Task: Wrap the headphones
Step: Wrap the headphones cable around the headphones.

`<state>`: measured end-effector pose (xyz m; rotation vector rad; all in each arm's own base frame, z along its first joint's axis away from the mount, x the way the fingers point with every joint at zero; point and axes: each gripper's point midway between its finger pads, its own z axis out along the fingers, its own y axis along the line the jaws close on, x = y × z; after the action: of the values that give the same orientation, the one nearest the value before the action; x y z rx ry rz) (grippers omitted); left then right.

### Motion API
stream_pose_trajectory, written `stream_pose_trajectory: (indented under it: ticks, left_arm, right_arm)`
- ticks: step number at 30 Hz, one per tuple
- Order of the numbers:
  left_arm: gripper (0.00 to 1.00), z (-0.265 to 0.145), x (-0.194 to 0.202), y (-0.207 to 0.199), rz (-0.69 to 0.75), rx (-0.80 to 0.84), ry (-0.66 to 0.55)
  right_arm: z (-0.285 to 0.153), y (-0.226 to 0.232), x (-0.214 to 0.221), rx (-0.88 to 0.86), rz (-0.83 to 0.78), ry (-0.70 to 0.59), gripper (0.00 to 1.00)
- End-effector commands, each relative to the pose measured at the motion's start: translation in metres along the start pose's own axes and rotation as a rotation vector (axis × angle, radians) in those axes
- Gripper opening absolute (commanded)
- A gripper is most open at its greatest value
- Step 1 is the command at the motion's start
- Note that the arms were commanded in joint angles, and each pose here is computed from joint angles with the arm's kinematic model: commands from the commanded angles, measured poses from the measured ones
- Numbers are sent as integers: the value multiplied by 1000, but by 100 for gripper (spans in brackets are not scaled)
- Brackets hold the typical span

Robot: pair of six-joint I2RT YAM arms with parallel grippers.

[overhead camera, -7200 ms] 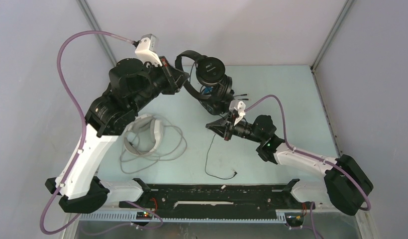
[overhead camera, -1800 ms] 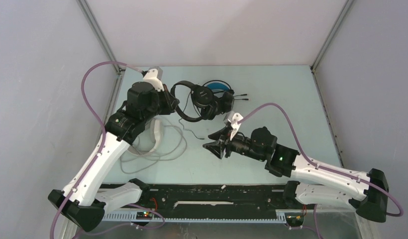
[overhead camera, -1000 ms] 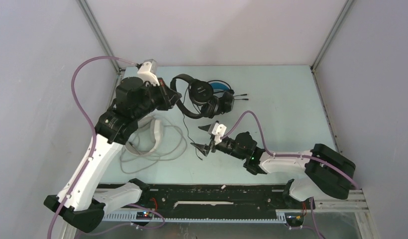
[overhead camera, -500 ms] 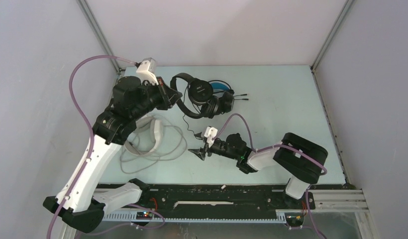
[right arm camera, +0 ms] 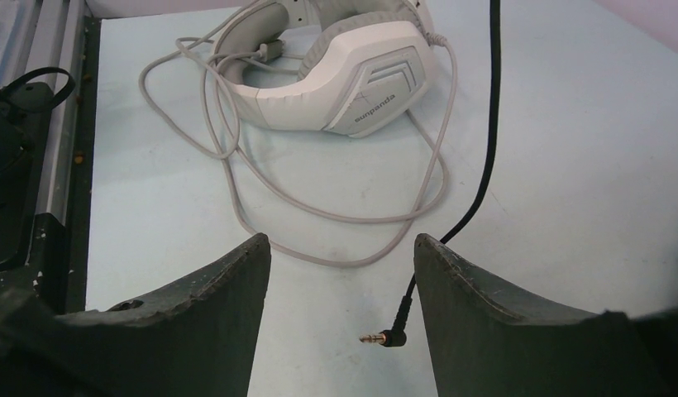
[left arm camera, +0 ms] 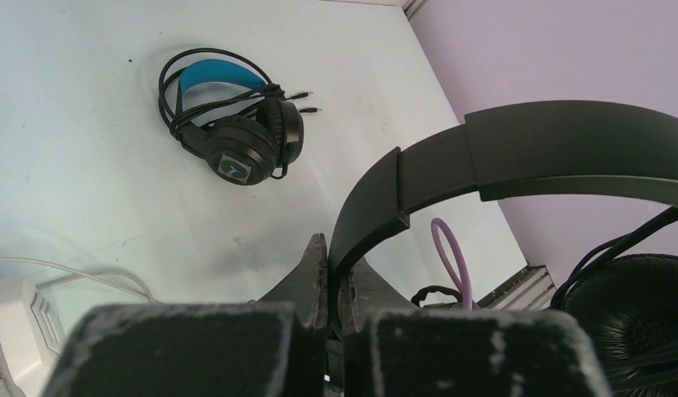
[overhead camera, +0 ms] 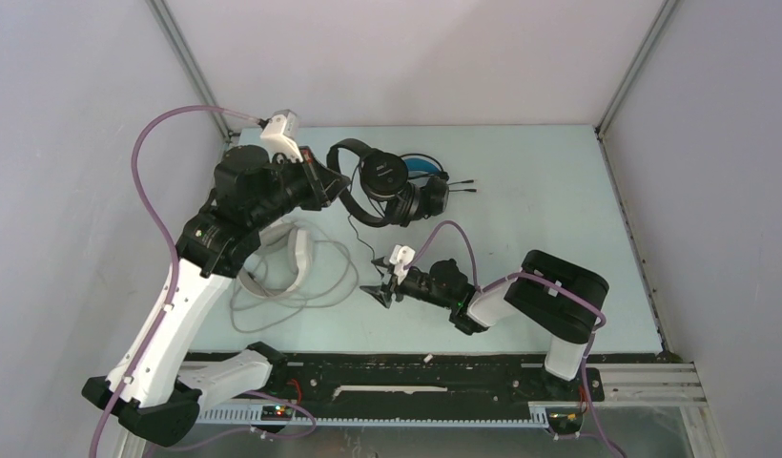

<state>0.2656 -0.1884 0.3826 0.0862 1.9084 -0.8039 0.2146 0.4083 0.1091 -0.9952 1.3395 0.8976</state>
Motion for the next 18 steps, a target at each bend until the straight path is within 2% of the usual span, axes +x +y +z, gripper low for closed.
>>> stream_pose_trajectory:
  ticks: [1,11,18]
  left_arm:
    - [0,-18,-36,-27,-12,84,-105]
    - [0,-21,-37,-25,-2,70,-108]
    - [0,-20,-35,-23,-7,67,-107]
  right_arm:
    - [10,-12,-30,41,-34,-105,66]
    - [1,5,-51,-20,-39,-119,65]
    - [-5,-1,-70,13,-42,-134,65]
